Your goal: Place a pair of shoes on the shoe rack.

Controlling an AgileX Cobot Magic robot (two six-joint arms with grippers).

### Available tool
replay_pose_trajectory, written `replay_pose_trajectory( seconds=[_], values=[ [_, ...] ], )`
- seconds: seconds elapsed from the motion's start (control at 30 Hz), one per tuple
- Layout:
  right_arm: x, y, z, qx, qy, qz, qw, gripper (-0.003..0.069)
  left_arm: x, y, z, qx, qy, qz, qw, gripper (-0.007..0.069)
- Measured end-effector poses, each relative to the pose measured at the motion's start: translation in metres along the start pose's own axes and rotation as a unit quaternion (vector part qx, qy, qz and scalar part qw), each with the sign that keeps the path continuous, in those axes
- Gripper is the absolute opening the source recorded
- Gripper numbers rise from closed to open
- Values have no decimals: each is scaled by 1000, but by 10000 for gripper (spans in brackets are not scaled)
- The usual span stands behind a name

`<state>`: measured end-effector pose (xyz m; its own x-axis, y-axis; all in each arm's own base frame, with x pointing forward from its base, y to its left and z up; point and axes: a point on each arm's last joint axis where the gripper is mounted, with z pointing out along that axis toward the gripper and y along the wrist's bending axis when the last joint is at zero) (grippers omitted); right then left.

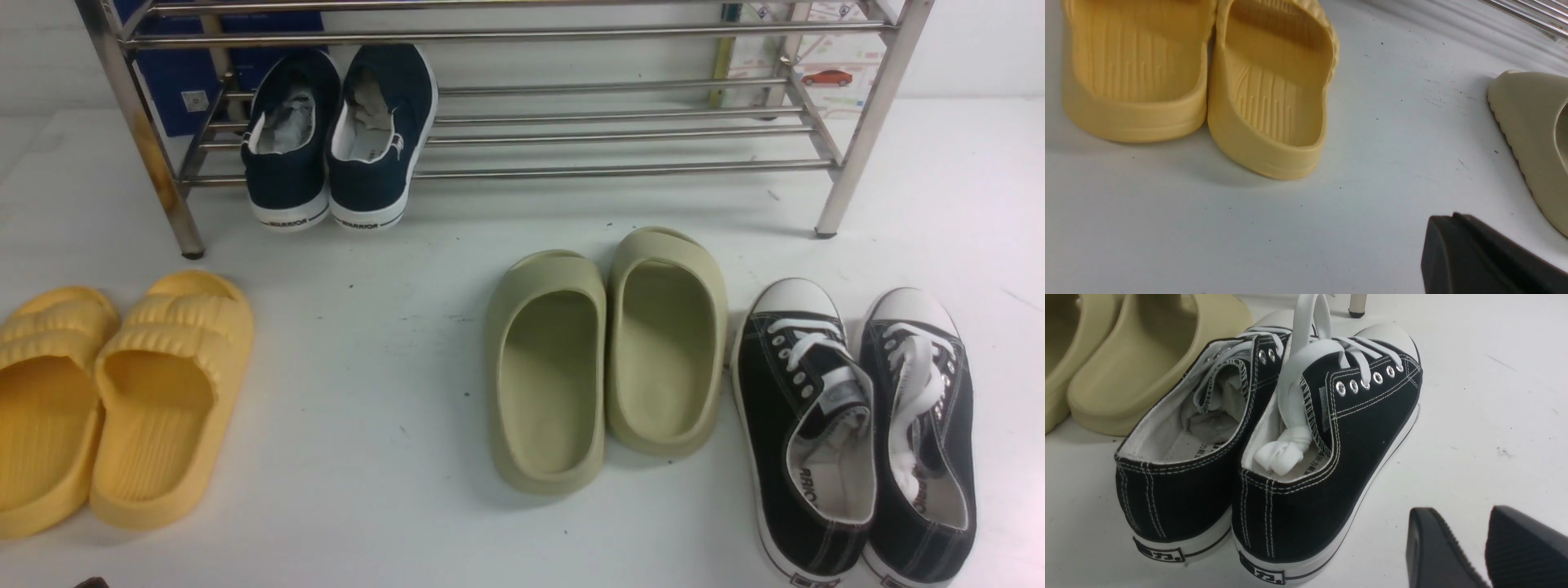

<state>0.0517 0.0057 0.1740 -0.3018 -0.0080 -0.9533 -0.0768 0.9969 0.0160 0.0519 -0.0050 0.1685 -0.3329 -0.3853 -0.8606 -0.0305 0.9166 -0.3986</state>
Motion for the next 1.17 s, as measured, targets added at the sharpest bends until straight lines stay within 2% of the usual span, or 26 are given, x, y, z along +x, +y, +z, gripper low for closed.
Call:
replay_pose_trajectory(
  seconds=[0.43,0.7,1.17],
  values=[
    [0,0,0,0,0,0,1000,239,0,0,0,0,0,0,1000,8],
    [0,0,0,0,0,0,1000,239,-1,3,0,-29,-13,-11,999,11],
    [0,0,0,0,0,0,1000,239,-1,3,0,-30,-14,-11,999,17]
  ],
)
